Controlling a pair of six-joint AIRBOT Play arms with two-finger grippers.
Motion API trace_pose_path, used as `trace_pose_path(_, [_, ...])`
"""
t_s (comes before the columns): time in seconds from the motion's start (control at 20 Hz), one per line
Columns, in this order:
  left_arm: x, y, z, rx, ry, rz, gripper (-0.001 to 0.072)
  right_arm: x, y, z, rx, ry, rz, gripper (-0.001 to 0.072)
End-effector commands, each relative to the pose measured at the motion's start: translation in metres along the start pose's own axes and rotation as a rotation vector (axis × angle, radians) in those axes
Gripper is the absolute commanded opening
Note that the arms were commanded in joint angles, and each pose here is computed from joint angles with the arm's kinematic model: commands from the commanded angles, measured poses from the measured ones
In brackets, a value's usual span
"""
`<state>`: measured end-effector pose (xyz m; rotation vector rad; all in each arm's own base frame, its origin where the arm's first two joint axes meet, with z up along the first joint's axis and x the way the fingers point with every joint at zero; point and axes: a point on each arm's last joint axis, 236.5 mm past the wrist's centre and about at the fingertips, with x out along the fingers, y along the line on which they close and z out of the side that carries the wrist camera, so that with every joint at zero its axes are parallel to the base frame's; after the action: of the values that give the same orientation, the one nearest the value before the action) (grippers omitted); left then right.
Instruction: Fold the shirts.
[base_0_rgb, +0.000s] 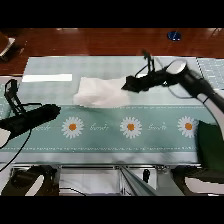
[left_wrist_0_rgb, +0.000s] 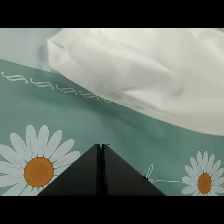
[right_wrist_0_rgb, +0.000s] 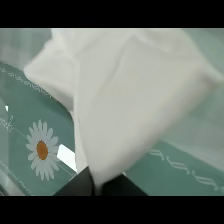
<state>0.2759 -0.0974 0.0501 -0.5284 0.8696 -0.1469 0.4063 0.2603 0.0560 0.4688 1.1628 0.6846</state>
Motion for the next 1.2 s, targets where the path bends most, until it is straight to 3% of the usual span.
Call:
trace_pose_path(0.0, [0.0,0.0,0.0,0.002,0.0,0.001,0.0023,-0.092,0.018,0.035,-0.145,-0.034,-0.17,0.0023])
trace_pose_path(0.25, [0.0,0.0,0.0,0.012,0.0,0.0,0.0023,-0.224,-0.008,0.073,-0.09,-0.225,-0.324,0.0023])
trace_pose_path(0.45, [0.0,0.0,0.0,0.012,0.0,0.0,0.0023,-0.316,-0.062,0.073,0.126,-0.389,-0.412,0.0023])
trace_pose_path(0.65, [0.0,0.0,0.0,0.009,0.0,-0.002,0.0023,-0.375,-0.1,0.035,0.353,-0.426,-0.402,0.0023])
trace_pose_path(1.15, [0.002,-0.009,0.025,-0.003,-0.102,-0.038,0.0023,-0.455,-0.155,-0.123,0.765,-0.388,-0.808,0.0023])
